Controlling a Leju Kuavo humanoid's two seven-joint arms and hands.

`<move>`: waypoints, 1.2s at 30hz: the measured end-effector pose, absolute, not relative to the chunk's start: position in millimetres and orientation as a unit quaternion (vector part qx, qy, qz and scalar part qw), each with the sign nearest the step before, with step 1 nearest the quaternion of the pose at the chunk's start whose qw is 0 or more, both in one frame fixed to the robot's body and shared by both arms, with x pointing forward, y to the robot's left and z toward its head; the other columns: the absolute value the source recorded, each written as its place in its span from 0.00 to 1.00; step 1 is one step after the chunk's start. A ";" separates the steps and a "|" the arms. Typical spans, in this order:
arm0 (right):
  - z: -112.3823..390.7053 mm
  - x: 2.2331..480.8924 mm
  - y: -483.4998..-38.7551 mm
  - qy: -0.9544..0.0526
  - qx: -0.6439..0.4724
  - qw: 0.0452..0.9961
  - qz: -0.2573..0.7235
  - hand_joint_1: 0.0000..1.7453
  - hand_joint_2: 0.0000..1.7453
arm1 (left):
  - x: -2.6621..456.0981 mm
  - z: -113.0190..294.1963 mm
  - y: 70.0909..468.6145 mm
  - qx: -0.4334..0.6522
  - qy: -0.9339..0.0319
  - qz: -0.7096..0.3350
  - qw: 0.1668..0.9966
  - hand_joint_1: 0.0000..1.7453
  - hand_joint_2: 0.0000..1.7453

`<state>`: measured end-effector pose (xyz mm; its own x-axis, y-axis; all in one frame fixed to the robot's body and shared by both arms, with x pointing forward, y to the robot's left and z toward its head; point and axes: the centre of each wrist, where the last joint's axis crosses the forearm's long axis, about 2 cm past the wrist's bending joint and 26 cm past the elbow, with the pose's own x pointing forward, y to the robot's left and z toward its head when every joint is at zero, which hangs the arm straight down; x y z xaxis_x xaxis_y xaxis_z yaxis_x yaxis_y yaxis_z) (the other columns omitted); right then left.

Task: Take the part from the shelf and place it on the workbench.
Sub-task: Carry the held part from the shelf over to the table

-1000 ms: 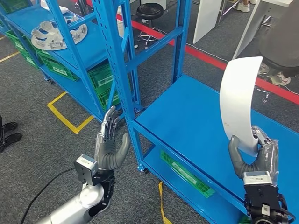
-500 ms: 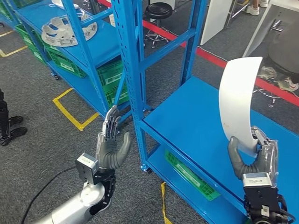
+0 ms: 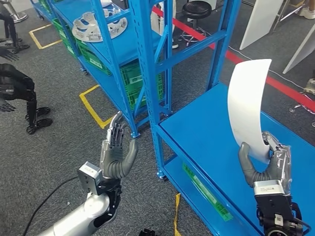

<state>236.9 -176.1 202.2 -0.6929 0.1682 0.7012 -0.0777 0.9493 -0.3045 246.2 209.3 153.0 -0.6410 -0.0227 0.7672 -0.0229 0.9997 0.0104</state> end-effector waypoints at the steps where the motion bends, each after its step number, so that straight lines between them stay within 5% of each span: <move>1: 202.2 237.0 -176.1 -0.907 -0.025 0.391 0.157 1.00 1.00 | 246.2 153.0 209.3 0.013 -0.906 0.000 0.423 0.00 1.00; 36: 200.5 230.7 -166.0 -0.922 -0.010 0.344 0.176 1.00 1.00 | 250.0 155.7 205.1 0.006 -0.916 0.009 0.401 0.00 1.00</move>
<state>230.7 -166.0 200.5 -0.7625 0.1405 0.6315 -0.1017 0.9380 -0.3315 250.0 205.1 155.7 -0.6779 -0.0033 0.7351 -0.0177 0.9998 -0.0118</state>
